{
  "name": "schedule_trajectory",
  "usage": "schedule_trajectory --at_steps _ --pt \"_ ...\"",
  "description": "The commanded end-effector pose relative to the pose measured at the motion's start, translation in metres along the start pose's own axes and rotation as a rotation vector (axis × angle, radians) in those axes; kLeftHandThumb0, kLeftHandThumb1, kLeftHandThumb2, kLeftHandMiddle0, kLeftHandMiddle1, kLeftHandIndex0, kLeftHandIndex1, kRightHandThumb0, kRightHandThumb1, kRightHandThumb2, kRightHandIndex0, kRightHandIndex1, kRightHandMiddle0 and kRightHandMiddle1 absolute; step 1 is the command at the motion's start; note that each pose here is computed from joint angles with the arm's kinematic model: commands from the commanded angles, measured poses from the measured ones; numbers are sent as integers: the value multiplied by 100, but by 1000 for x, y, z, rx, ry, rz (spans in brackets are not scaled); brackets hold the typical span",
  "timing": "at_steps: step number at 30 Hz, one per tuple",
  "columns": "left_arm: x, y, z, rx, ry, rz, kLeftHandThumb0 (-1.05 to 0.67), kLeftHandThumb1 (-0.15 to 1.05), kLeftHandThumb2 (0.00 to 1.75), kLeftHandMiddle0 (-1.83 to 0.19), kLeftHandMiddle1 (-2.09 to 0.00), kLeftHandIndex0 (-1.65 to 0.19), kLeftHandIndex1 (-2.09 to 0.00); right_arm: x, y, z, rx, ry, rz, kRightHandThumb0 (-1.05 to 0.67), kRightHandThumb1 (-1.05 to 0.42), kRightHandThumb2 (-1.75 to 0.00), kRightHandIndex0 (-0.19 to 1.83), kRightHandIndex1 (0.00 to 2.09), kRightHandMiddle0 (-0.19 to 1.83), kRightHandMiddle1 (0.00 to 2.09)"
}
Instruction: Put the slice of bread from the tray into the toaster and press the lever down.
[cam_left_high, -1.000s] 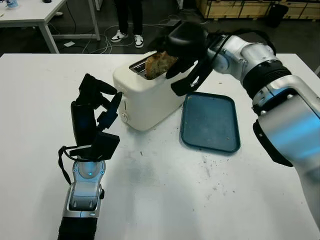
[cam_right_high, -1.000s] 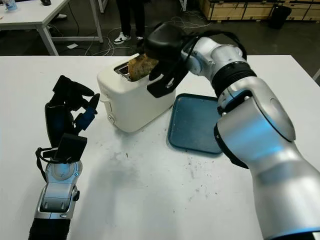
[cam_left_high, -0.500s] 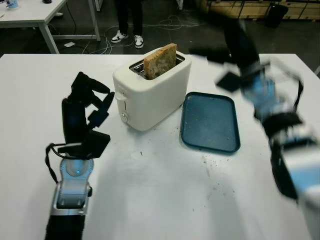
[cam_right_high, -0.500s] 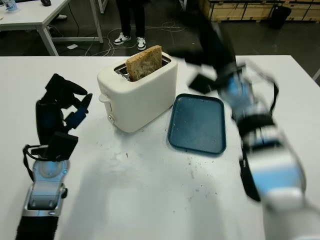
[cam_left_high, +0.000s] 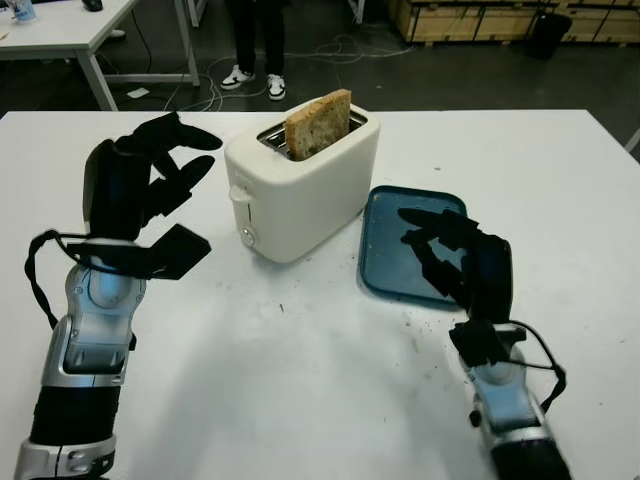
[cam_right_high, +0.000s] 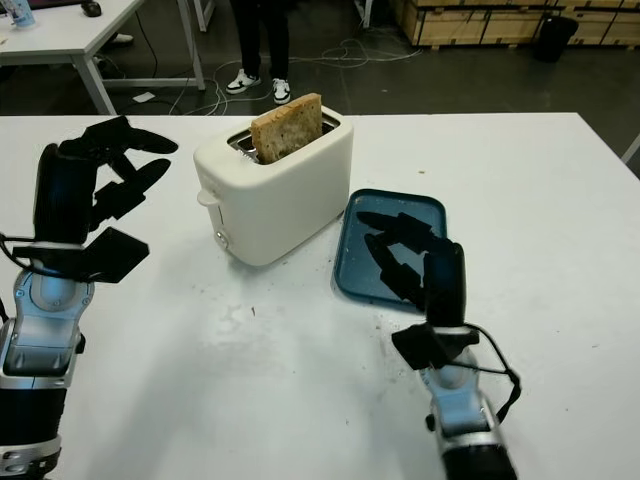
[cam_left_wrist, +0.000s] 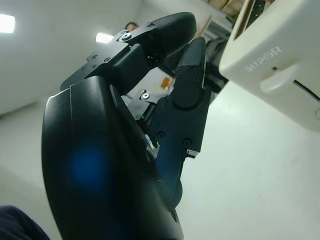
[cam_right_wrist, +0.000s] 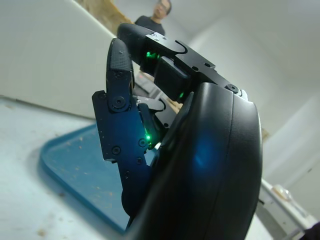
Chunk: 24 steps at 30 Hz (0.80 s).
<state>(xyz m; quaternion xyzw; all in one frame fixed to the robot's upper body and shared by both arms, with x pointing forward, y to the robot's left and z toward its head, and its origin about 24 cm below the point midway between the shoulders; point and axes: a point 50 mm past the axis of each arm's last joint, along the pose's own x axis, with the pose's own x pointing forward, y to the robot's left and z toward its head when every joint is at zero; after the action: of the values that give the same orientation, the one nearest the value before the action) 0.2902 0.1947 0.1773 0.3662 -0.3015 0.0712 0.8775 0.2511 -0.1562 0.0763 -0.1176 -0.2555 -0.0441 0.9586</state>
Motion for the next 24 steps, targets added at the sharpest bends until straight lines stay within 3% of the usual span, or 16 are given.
schedule_trajectory --at_steps 1,5,14,21,24 --pt "6 0 1 38 -18 -17 -22 85 0 -89 -165 -105 -37 0 1 3 22 8 -50 -40 -92 -34 76 159 73 106" --pt "10 -3 1 101 -25 -66 -22 83 0 -91 -163 -109 -31 1 4 8 43 -6 -94 -38 -92 -35 73 172 66 124" --pt "19 -11 -6 212 -2 -272 -13 81 0 -94 -157 -115 -24 5 4 8 19 -26 -111 -39 -92 -37 81 175 68 134" --pt "29 -8 -7 385 44 -455 -16 84 0 -98 -121 -119 -10 6 1 7 -10 -17 -138 -41 -92 -31 80 168 79 104" --pt "30 -7 -7 429 50 -493 -15 83 0 -101 -118 -120 -8 6 1 7 -2 -13 -142 -42 -92 -30 82 167 82 100"
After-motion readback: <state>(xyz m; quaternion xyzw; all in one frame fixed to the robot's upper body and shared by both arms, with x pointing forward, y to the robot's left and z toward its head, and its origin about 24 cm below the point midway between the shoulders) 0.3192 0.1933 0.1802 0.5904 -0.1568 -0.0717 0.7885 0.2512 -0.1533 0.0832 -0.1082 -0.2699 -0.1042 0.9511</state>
